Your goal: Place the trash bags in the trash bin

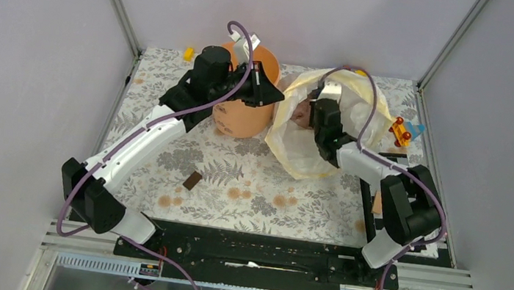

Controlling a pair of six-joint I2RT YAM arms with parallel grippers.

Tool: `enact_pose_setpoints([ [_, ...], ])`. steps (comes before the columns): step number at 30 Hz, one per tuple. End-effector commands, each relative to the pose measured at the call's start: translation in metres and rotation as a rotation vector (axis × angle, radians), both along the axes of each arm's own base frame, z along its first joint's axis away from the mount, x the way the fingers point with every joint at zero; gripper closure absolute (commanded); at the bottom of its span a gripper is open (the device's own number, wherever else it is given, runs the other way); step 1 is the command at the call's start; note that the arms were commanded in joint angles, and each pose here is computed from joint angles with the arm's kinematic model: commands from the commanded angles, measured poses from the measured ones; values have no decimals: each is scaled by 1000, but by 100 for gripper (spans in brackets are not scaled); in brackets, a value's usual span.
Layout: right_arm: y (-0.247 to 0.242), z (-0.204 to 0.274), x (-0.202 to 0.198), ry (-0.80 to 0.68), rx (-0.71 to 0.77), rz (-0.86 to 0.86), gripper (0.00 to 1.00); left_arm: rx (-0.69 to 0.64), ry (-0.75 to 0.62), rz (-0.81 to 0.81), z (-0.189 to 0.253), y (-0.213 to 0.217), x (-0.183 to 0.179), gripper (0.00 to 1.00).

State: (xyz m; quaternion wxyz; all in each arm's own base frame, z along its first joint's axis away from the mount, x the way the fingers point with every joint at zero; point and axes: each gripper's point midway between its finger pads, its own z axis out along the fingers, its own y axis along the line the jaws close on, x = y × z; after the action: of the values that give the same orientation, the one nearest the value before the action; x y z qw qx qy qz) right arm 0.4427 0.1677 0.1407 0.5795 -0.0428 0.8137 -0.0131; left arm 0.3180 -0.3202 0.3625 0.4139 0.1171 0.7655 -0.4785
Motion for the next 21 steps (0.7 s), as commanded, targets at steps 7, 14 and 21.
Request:
enact_pose_setpoints([
  [7, -58, 34, 13, 59, 125, -265, 51, -127, -40, -91, 28, -9, -20, 100],
  [14, -73, 5, -43, 162, 190, -299, 45, -151, -78, -87, 44, -2, -29, 100],
  [21, -91, -8, -71, 170, 165, -328, 35, -133, -78, -65, 40, 1, -28, 100],
])
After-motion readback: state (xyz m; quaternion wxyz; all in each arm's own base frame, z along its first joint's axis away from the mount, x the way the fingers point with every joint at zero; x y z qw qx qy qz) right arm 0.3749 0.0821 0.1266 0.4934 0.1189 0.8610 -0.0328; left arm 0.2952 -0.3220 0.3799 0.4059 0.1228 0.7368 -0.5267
